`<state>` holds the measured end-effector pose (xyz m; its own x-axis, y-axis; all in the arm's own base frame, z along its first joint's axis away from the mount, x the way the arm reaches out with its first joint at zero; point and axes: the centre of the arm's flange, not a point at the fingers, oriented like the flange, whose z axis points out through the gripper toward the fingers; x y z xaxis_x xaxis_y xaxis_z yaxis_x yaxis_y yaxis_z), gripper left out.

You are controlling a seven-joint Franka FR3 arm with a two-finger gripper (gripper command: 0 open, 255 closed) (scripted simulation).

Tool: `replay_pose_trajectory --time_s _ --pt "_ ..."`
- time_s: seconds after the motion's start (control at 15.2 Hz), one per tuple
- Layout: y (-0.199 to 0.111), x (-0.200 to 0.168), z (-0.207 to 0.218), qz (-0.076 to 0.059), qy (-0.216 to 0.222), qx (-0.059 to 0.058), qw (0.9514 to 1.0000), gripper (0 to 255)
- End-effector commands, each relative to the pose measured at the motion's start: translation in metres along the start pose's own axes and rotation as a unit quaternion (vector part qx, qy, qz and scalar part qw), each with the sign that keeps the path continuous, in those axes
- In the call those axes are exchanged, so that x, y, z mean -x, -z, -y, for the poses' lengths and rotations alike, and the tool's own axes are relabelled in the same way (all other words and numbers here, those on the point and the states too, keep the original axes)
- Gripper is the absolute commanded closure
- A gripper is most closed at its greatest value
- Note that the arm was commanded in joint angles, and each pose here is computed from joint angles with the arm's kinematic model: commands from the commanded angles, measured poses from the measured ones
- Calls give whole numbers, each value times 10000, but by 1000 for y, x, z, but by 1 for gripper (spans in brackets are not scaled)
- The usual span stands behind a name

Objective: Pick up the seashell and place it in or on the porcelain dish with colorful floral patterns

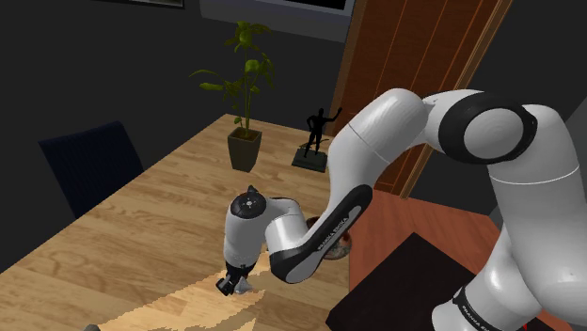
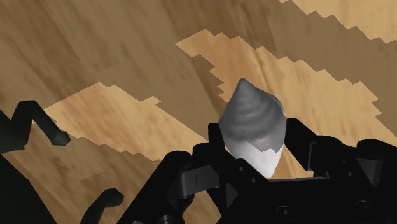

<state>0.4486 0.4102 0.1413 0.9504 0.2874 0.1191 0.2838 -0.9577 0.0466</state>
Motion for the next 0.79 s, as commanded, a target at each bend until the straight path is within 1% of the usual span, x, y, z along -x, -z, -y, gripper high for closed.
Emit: replay_pose_trajectory --time_s 0.0,0.73 --pt "11 0 -1 0 1 1 10000 255" --pt "69 -7 -3 0 1 1 10000 255"
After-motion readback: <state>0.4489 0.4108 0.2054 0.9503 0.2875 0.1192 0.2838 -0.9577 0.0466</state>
